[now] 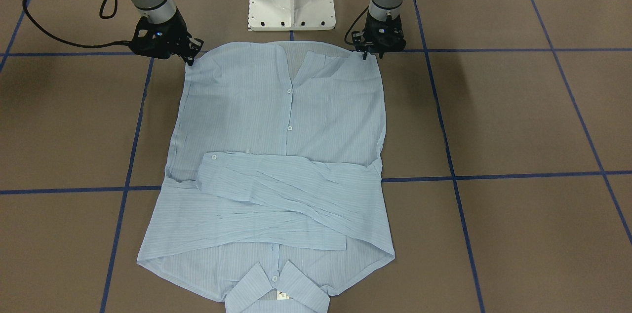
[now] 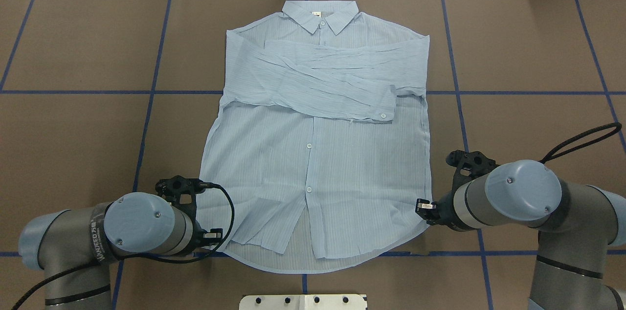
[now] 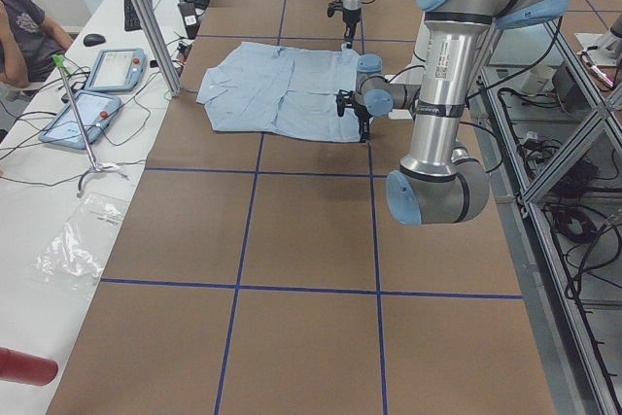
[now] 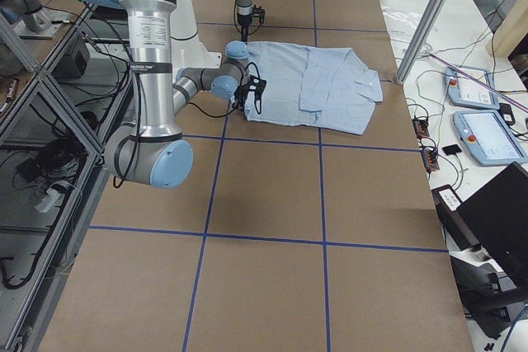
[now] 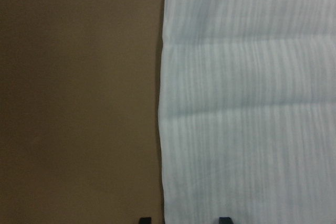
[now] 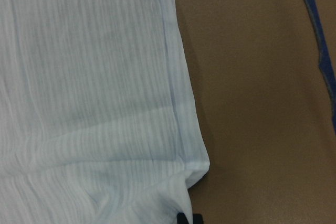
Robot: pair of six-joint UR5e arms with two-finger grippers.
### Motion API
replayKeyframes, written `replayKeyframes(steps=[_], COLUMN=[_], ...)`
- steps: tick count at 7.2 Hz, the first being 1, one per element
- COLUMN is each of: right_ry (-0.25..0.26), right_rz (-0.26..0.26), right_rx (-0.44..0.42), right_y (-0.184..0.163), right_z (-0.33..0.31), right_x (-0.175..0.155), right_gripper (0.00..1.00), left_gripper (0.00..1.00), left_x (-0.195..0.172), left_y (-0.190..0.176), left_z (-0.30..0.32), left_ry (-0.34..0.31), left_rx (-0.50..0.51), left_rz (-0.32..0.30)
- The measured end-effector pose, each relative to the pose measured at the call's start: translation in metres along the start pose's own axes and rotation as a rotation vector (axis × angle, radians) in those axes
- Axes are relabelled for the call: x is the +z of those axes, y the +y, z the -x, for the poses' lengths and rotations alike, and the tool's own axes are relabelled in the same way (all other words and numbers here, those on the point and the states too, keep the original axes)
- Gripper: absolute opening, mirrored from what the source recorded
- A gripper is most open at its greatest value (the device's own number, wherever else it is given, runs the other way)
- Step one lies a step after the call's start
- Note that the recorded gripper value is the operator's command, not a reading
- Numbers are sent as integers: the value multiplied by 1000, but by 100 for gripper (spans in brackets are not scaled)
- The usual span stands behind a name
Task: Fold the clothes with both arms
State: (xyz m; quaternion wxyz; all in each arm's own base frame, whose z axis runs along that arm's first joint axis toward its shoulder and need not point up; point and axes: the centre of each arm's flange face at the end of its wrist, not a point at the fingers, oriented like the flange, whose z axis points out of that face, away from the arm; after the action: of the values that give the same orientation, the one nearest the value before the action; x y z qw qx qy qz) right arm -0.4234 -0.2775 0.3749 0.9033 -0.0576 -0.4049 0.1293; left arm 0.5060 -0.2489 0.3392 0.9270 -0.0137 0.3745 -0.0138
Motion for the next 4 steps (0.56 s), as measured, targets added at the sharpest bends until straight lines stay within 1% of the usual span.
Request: replayKeyframes(steps=[4], right_ry=[3], right_rz=[1], right_rx=[-11], right_y=[0], right_z=[-2], right_x=[0], right_gripper=[0], left_gripper=[53], left_x=[5], left_y=[-1], left_z=[-2], left_ry=[-5], left_rx=[2], left_rz=[-1])
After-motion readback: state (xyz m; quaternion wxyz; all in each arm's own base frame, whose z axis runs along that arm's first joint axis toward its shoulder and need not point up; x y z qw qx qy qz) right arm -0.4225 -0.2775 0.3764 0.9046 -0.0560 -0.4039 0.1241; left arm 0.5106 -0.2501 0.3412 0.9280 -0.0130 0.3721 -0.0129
